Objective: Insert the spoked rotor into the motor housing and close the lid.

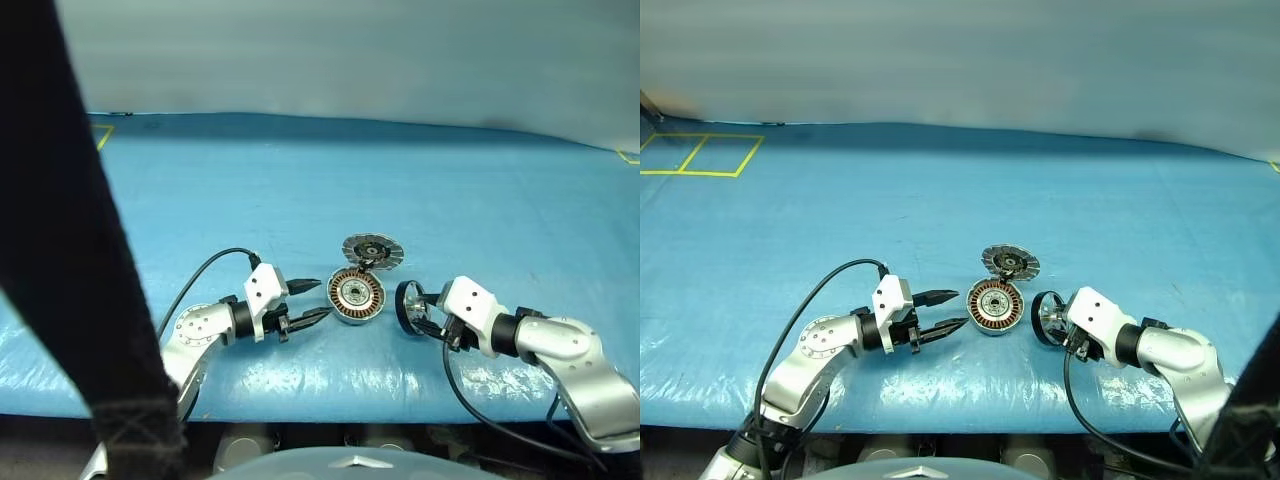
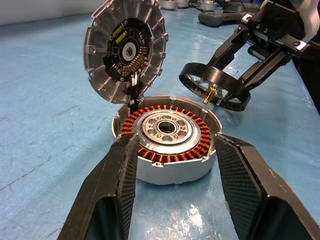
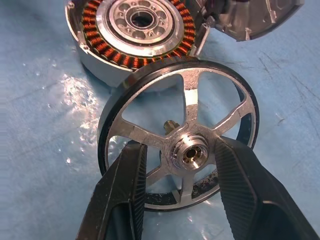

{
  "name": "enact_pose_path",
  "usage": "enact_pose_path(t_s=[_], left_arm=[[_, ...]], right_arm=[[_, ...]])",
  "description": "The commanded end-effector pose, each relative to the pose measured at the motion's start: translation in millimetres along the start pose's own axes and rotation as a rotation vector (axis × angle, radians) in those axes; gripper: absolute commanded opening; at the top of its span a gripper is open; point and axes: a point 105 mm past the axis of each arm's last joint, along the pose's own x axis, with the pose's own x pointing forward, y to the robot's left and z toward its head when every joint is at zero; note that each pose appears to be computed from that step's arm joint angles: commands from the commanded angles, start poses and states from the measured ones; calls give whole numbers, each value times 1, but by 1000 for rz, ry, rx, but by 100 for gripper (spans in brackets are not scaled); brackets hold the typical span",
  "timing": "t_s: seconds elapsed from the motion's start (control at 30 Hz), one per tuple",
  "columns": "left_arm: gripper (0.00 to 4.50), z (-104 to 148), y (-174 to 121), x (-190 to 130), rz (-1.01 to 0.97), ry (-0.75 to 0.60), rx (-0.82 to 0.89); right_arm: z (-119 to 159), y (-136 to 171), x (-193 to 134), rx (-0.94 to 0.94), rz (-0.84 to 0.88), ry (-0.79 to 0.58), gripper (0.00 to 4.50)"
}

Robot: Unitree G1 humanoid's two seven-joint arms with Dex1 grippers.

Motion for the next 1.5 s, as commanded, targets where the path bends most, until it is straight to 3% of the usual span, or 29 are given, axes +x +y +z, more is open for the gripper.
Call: enact_pose_path(t_s=[0.03, 0.37, 1.0, 1.5], left_arm=[[254, 18, -1, 1, -47, -43, 74], [254, 17, 4, 0, -50, -23, 94], [254, 21, -2, -1, -32, -12, 84], [254, 15, -4, -4, -28, -3, 75]], right_arm=[[21, 9, 0, -6, -6, -86, 169], [51, 20, 12, 11, -45, -234, 169], [63, 17, 31, -86, 32, -238, 169], [76, 18, 24, -148, 64, -255, 169]])
